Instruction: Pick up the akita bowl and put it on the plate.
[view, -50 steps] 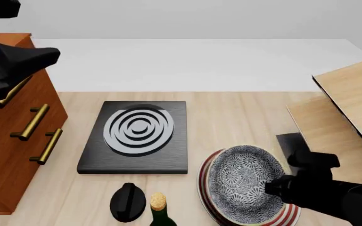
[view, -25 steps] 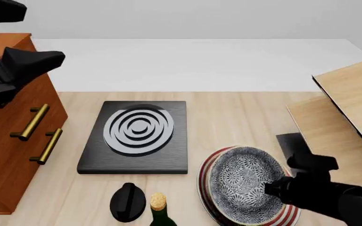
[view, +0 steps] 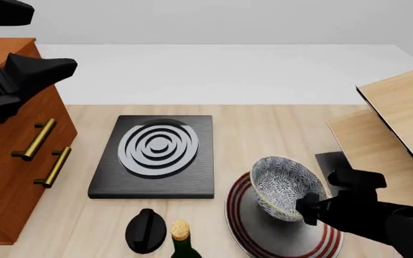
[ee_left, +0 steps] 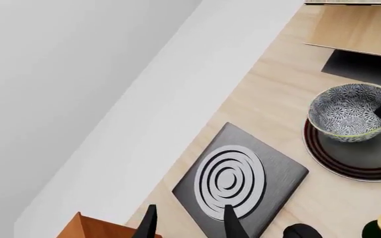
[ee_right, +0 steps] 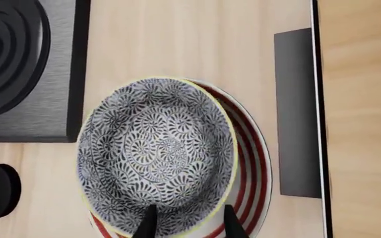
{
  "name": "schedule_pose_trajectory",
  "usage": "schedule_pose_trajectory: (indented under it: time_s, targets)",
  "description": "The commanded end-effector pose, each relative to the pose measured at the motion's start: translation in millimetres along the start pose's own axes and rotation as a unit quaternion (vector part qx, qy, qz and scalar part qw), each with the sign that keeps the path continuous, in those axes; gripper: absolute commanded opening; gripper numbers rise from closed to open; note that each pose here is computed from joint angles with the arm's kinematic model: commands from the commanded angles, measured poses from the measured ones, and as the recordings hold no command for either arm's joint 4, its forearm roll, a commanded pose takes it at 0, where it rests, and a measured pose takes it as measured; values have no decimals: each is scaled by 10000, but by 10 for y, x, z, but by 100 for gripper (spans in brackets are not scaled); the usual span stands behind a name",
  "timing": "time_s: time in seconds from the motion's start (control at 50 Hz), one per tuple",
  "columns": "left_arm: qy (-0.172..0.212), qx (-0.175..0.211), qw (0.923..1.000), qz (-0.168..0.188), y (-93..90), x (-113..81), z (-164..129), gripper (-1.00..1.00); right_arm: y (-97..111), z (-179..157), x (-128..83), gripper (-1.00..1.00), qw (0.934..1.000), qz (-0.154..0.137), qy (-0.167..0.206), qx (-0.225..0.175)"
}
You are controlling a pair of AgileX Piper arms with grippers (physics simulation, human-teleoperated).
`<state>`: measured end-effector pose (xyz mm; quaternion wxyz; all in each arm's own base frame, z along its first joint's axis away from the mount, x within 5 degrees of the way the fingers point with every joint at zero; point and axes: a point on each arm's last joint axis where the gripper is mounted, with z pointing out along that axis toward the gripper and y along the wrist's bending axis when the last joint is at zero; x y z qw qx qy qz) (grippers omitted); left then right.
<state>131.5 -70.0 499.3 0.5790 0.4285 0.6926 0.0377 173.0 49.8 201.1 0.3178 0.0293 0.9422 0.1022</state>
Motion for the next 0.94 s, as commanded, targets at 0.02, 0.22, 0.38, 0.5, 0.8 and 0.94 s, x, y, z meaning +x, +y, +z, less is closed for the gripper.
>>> schedule_pose_trajectory:
  time_s: [0.02,0.22,0.38,0.5,0.8,0.94]
  targets:
    - [356,441,9984,-80,-184,166,174,100,11,-32,-46,100,10000,-3,-38,-6]
    - [330,435,9985,-64,-171,144,149,100,54,-323,-336,100,9992,-203,-336,5]
    - [314,402,9987,-69,-156,135,107,100,90,-644,-541,100,9972,-380,-639,-1]
    - [291,359,9989,-79,-145,134,50,100,138,-939,-657,100,9934,-610,-972,-73]
    - [108,246,9995,-174,-129,116,-151,100,76,-1464,-420,100,9639,-1063,-2421,-297]
    - [-43,103,9994,-334,-135,147,-326,100,-27,-1815,-321,100,9340,-1406,-3281,137]
